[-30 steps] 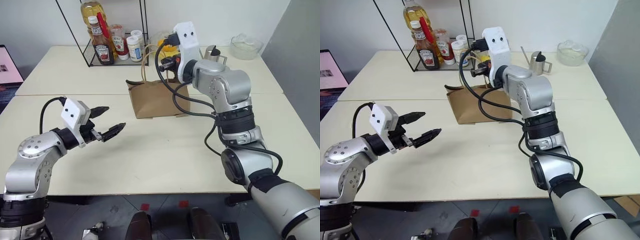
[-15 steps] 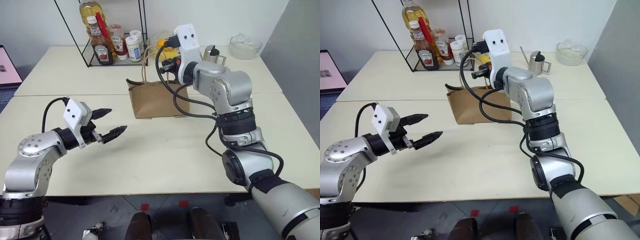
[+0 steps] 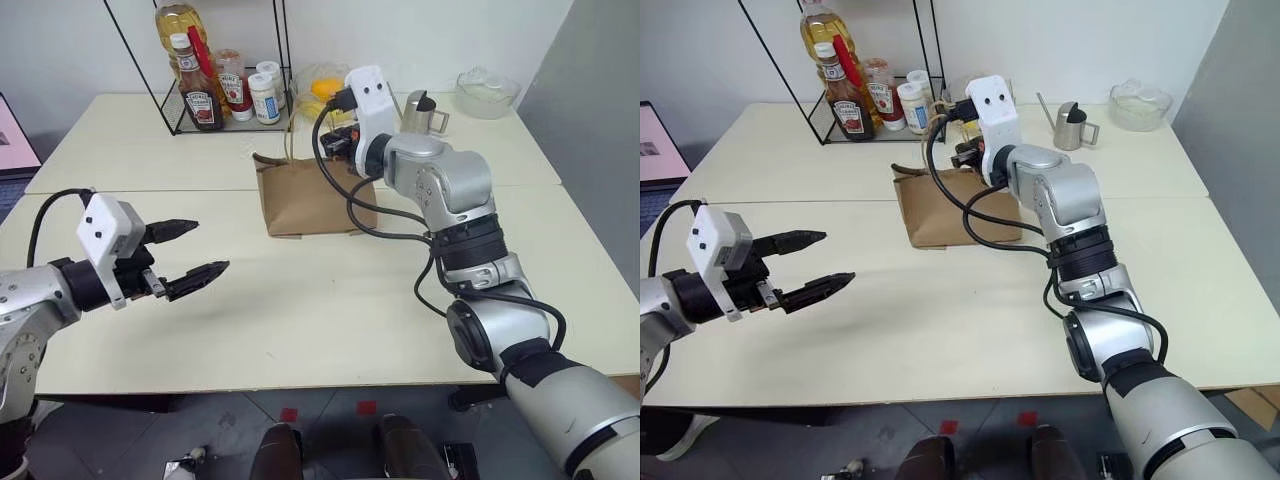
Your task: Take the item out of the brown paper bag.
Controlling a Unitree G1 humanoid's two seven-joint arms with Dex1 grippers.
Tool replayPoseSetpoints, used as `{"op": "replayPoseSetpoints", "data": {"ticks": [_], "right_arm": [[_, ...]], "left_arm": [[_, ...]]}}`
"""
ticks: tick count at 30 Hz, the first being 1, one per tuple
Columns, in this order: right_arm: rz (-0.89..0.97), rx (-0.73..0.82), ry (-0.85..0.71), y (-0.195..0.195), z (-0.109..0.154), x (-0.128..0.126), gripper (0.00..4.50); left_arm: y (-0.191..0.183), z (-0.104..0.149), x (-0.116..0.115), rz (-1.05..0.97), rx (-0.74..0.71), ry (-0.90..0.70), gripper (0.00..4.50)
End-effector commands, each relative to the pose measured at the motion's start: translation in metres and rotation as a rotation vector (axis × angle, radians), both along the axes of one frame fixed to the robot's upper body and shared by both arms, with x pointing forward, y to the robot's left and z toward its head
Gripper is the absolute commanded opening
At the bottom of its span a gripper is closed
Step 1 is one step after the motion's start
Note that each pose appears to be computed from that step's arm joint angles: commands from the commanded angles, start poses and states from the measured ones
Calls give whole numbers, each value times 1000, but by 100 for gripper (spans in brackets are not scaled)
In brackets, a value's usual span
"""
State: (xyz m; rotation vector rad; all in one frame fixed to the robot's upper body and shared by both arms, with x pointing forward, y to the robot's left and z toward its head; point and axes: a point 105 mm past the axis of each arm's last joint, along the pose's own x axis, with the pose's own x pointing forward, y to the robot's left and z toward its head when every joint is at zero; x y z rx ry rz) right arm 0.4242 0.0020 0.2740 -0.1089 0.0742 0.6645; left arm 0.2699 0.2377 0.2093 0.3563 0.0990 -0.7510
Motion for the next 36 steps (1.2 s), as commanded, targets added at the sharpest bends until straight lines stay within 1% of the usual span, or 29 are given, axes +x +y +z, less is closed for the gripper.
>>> {"op": "replayPoseSetpoints", "data": {"ticks": [1,4,7,8,11,14,16,19,20,22,23,25,31,34,36], "right_arm": [[25,6,-75,2,19,-3,203],[30,6,-88,-1,20,-4,313],[43,1,-105,-11,24,-11,420],[53,-3,-114,-15,25,-16,445],[96,6,-147,-29,29,-34,445],[168,23,-164,-48,23,-63,445],[249,2,-161,-54,15,-85,445],[358,-94,-185,-64,-4,-118,445],[389,-109,-155,-72,-17,-132,448],[423,-107,-130,-80,-33,-150,450],[425,-123,-128,-81,-38,-156,450],[426,-146,-136,-82,-44,-163,450],[350,-130,-145,-83,-44,-167,450],[330,-117,-147,-76,-49,-170,450],[318,-112,-148,-65,-51,-171,450]], "left_arm": [[-1,14,-5,4,17,-51,450],[-5,17,-4,6,11,-63,450],[-10,19,-4,3,7,-68,450],[-12,20,-4,1,6,-68,450],[-21,21,-5,-11,-5,-67,450],[-29,21,-5,-26,-17,-55,450],[-35,21,-4,-40,-15,-50,450],[-38,24,-4,-54,-14,-46,450],[-35,27,0,-38,-12,-53,432],[-29,29,7,-6,7,-70,389],[-25,30,10,6,14,-76,365],[-19,34,18,25,26,-100,302],[-2,58,59,65,52,-198,103],[5,71,90,100,36,-241,3],[15,77,112,153,57,-258,3]]}}
